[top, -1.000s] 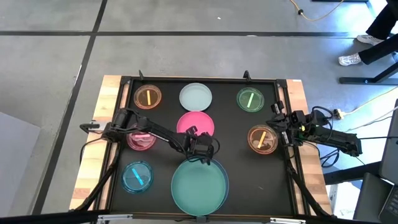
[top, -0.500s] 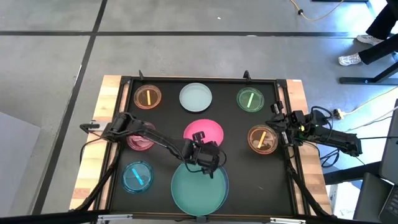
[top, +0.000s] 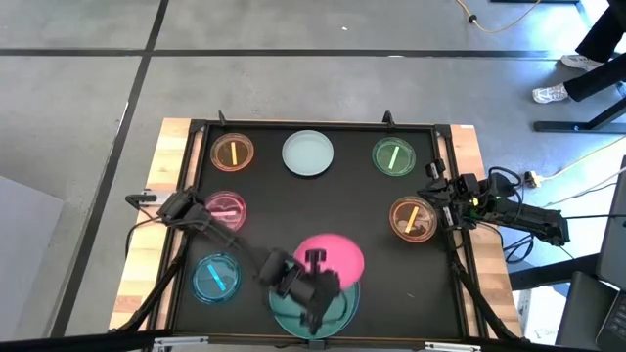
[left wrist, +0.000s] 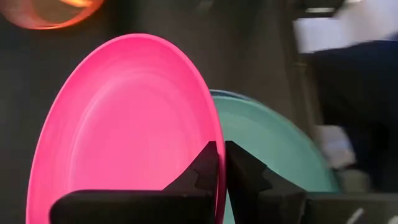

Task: Stack plastic plates
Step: Stack the pink plate on the green plate, then stack the gray plate on the pink plate

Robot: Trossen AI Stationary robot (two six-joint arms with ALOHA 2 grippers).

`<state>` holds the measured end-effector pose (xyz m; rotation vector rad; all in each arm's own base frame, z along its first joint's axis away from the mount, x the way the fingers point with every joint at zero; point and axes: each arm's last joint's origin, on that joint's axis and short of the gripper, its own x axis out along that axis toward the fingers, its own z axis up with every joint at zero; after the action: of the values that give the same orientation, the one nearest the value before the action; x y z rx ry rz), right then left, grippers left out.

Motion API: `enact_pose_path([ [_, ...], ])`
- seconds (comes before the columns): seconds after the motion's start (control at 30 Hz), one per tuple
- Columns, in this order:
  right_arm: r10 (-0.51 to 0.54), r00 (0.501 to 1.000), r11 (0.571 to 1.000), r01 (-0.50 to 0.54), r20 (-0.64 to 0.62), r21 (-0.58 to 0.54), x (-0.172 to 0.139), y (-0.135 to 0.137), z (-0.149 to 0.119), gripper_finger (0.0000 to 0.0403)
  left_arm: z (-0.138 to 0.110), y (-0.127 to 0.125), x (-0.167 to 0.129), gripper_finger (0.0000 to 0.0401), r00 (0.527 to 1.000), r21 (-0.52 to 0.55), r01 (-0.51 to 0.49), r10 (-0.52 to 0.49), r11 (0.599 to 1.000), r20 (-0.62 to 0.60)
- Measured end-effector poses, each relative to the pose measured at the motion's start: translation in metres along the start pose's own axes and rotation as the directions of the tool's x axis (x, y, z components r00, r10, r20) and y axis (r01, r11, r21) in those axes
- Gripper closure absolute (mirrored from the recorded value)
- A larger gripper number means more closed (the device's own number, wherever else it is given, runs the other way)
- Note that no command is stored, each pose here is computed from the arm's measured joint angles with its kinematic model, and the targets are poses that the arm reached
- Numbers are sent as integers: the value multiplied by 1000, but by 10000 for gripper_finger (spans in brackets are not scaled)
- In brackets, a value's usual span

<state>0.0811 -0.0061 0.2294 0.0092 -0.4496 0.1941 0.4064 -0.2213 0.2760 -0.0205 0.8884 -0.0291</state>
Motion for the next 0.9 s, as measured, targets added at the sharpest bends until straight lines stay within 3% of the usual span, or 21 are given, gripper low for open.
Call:
enact_pose_path([
  [0.17, -22, 1000, 1000, 22, 2, 0, 0, -1, 0, 398, -6, -27, -7, 384, 994, 19, 100, -101, 995, 42],
  [0.53, -27, 1000, 1000, 27, -1, 2, 0, -1, 0, 398, -34, -43, 6, 378, 996, -38, 84, -84, 996, 9],
  [0.73, -28, 1000, 1000, 28, -6, 3, 0, -1, -1, 398, -40, -43, 11, 338, 996, -128, 88, -91, 988, -14],
  [0.9, -28, 1000, 1000, 28, -5, 3, 0, -1, -1, 398, -34, -42, 11, 303, 975, -130, 211, -219, 969, -49],
])
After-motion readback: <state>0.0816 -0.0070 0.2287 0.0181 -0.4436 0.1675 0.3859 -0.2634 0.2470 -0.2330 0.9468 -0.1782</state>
